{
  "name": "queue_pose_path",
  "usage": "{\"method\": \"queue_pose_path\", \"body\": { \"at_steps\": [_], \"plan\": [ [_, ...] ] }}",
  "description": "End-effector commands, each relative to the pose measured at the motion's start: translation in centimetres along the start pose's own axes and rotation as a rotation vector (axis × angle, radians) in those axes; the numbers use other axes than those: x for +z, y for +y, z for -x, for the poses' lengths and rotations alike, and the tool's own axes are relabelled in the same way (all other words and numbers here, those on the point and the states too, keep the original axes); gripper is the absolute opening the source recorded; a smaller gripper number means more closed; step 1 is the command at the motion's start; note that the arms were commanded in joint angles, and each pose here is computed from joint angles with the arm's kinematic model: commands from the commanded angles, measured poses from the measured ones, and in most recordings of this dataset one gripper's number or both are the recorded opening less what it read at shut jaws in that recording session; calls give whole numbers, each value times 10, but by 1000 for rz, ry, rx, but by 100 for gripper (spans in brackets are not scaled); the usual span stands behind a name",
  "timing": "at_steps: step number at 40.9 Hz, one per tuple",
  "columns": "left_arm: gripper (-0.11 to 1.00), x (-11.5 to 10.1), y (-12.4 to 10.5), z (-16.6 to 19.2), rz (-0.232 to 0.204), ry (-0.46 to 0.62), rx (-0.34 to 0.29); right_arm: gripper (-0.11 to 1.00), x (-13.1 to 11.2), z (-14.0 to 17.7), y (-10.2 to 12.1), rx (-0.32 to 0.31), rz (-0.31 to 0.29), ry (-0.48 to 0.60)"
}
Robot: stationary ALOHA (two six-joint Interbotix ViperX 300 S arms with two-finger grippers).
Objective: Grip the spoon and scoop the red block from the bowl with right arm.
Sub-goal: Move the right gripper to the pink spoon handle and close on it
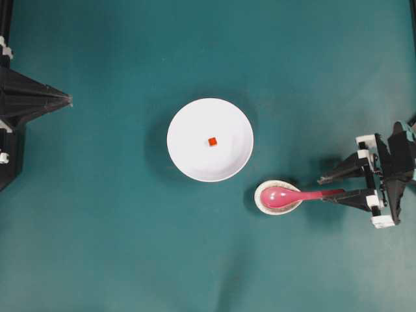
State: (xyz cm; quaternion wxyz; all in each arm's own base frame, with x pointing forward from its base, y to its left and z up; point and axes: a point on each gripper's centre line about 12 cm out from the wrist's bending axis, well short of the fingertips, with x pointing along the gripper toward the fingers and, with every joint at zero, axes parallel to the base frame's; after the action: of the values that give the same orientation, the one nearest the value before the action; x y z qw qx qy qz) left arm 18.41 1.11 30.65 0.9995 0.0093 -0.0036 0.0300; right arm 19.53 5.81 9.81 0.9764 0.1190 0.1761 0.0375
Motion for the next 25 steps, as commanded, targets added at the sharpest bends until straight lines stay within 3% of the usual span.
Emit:
{"method": "queue_pose_path", "body": {
  "at_steps": [1, 25],
  "plan": [
    [0, 13, 1, -1, -3, -32, 5, 50, 1, -4, 3, 2, -5, 1],
    [0, 11, 1, -1, -3, -11, 5, 49, -11, -14, 5, -11, 11, 76]
  ]
}}
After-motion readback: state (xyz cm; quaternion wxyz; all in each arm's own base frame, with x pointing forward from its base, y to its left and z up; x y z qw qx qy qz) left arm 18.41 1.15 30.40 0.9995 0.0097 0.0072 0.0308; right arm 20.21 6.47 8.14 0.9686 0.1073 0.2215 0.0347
